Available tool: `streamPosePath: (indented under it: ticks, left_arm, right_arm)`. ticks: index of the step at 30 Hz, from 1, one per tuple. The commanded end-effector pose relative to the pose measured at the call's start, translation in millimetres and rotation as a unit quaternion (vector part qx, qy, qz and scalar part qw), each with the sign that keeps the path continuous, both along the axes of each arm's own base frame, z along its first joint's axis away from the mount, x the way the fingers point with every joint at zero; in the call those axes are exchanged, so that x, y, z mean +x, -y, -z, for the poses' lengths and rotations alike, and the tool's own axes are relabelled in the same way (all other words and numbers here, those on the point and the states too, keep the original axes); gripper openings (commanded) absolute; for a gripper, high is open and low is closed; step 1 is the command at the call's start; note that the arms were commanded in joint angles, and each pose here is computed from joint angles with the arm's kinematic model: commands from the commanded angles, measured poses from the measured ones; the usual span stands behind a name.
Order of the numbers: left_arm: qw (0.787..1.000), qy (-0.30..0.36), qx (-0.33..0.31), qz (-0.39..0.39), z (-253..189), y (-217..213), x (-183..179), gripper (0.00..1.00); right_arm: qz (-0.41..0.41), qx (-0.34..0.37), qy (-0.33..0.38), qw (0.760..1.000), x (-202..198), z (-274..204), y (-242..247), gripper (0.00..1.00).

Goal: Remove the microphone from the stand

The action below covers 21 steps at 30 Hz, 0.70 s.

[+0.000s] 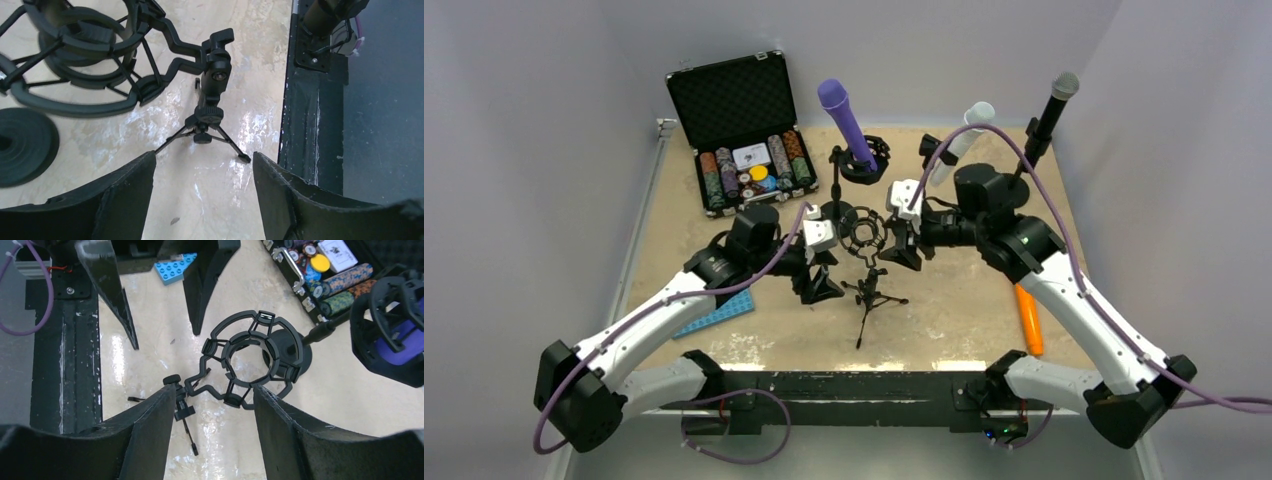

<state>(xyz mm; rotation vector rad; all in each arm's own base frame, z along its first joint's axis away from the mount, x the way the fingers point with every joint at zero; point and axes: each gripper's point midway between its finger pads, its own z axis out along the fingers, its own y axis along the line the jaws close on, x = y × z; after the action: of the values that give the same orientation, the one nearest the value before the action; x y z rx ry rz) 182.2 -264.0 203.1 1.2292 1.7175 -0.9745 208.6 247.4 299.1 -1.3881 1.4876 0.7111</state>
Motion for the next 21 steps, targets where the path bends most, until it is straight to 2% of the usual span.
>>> streamPosePath:
  ticks: [1, 6, 11, 21]
  left_arm:
    - [0.997, 0.024, -0.055, 0.050, -9.2, 25.9, 5.5, 0.73]
    - [0.994, 0.070, -0.070, 0.040, 0.5, 35.1, 22.6, 0.71]
    - [0.991, 0.099, -0.067, 0.063, 14.7, 42.1, 27.5, 0.68]
    - [0.991, 0.076, -0.066, 0.088, 20.6, 45.6, 17.9, 0.58]
  right_arm:
    - [0.033, 0.007, 0.001, 0.999, 20.8, -13.4, -9.3, 0.61]
    - [0.014, -0.013, -0.012, 1.000, 10.9, -11.5, -5.7, 0.60]
    - [0.007, -0.032, -0.042, 0.999, -1.6, -8.8, 0.6, 0.59]
    - [0.004, -0.034, -0.055, 0.998, 5.3, -2.9, -6.5, 0.58]
